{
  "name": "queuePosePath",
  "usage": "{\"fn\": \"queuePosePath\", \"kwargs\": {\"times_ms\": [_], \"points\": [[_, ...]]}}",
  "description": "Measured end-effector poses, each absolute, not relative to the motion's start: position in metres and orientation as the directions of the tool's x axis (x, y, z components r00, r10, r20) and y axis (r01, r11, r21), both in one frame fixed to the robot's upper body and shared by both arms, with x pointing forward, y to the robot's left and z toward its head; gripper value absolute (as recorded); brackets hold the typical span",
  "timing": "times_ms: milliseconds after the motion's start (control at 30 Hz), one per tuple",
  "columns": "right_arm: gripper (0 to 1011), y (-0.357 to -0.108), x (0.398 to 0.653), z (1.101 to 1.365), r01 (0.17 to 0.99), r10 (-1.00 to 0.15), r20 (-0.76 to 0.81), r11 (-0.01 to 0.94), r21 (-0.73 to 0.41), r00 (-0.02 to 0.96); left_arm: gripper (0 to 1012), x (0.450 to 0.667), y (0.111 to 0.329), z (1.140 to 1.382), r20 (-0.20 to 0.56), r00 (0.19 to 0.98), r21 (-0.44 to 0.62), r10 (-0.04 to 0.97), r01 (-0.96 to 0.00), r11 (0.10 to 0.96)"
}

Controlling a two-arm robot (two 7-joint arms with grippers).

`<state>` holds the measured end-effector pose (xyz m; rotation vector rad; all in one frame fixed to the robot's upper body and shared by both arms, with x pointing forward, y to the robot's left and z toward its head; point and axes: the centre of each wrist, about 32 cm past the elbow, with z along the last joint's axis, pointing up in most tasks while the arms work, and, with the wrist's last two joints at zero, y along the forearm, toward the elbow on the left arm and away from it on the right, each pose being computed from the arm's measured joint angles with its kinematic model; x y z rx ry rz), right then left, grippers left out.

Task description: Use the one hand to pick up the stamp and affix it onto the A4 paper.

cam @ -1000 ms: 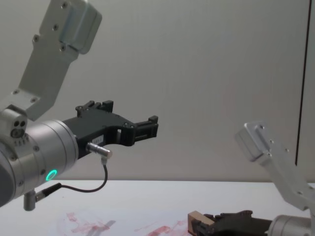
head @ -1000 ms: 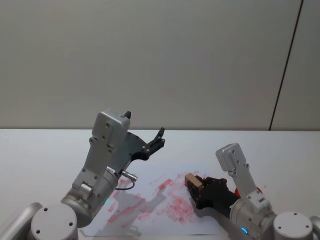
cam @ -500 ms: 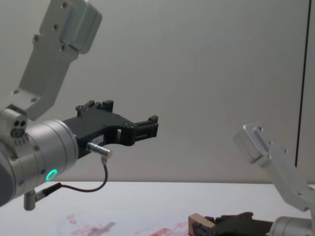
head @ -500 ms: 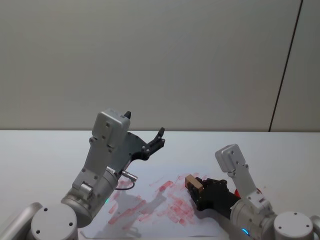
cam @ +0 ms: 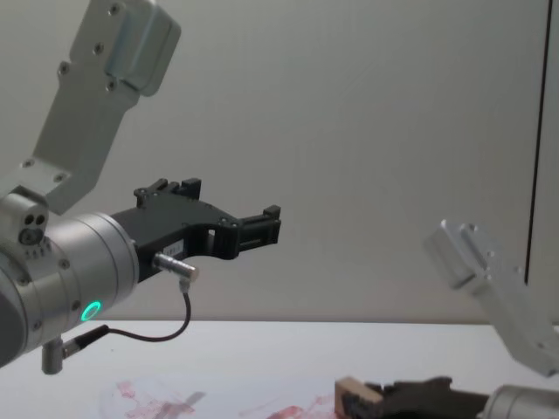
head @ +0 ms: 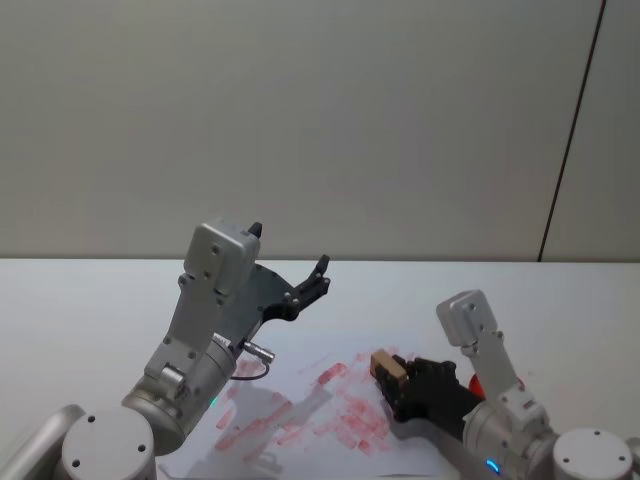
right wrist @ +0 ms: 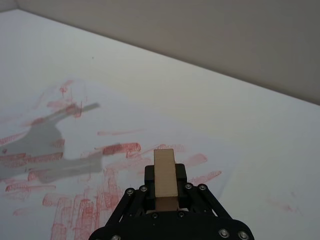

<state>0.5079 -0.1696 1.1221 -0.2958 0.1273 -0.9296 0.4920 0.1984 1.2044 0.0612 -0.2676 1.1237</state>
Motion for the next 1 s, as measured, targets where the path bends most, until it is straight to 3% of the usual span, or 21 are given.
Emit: {"fn": "queuePosePath", "kwargs": {"times_ms": [433,1000], "points": [[217,-0.177,0.505,1.142,0.825,-0.83,0.01,0.553,-0.12,0.558,1002,0.492,0.198,1.204,0.242,0.404,-0.086,0.882,-0.897,0.434],[217,-0.207,0.489,1.153,0.857,-0.859,0.02,0.507,-0.092,0.511,1003,0.492,0.198,1.204,0.242,0.404,-0.086,0.882,-0.897,0.434]]}}
